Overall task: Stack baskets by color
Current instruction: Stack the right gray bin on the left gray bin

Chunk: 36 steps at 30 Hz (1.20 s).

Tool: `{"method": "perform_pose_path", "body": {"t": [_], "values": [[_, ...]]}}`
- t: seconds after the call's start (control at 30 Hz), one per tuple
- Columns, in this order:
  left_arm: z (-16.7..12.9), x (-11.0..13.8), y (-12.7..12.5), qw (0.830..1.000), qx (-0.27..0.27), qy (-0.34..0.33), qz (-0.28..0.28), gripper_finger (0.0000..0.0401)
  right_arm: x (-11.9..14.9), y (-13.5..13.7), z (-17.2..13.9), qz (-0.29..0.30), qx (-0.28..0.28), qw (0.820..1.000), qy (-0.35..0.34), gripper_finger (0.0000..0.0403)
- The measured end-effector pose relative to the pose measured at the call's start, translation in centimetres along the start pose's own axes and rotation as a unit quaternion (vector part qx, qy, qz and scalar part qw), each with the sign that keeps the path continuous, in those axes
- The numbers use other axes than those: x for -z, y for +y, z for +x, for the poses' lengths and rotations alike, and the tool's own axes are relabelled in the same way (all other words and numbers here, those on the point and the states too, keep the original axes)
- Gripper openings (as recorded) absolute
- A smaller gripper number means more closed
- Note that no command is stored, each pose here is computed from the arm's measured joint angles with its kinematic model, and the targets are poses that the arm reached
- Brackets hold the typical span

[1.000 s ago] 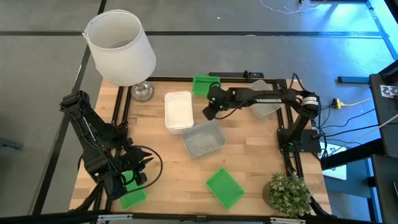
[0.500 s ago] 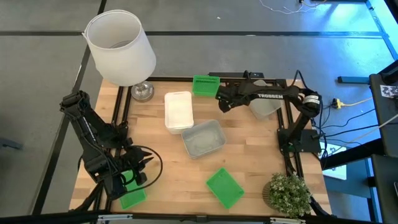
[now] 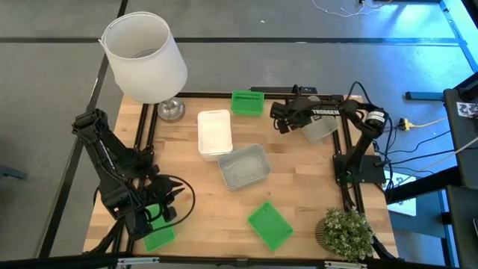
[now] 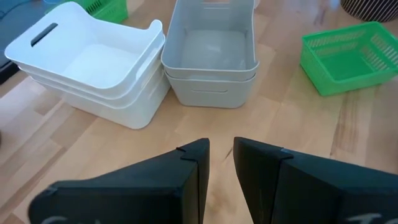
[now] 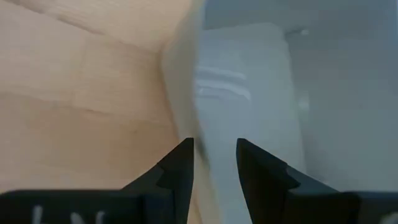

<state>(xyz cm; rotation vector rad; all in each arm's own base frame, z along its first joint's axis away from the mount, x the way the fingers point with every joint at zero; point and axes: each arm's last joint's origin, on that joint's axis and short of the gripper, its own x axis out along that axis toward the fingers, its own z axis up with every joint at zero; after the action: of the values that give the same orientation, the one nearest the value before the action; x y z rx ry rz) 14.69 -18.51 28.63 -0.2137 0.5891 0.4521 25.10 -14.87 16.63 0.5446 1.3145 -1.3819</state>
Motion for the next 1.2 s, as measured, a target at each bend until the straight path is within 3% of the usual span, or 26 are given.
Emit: {"method": "perform_pose_path", "body": {"t": [0.37, 0.47, 0.6, 0.73, 0.97, 1.2], "values": [[0.1, -0.1, 0.1, 1.000, -0.007, -0.004, 0.002, 0.0065, 0.6, 0.1, 2.8, 0.009, -0.061, 0.998, 0.019, 0.0118], [0.1, -0.1, 0.1, 1.000, -0.008, -0.004, 0.003, 0.0065, 0.7, 0.2, 3.1, -0.002, -0.084, 0.996, 0.030, 0.0088], [0.1, -0.1, 0.2, 1.000, -0.008, -0.004, 0.005, 0.0065, 0.6, 0.3, 3.1, -0.034, -0.094, 0.995, 0.030, 0.0014], [0.1, -0.1, 0.2, 1.000, -0.009, -0.002, 0.005, 0.0065, 0.8, 0.8, 2.7, -0.100, -0.104, 0.989, 0.015, 0.0007], [0.1, -0.1, 0.2, 1.000, -0.008, 0.002, 0.005, 0.0065, 2.1, 2.1, -0.7, -0.204, -0.085, 0.975, 0.017, 0.0003], [0.1, 0.0, 0.2, 1.000, -0.006, 0.014, 0.005, 0.0065, 4.0, 3.8, -6.5, -0.300, -0.047, 0.952, -0.030, 0.0002]]}}
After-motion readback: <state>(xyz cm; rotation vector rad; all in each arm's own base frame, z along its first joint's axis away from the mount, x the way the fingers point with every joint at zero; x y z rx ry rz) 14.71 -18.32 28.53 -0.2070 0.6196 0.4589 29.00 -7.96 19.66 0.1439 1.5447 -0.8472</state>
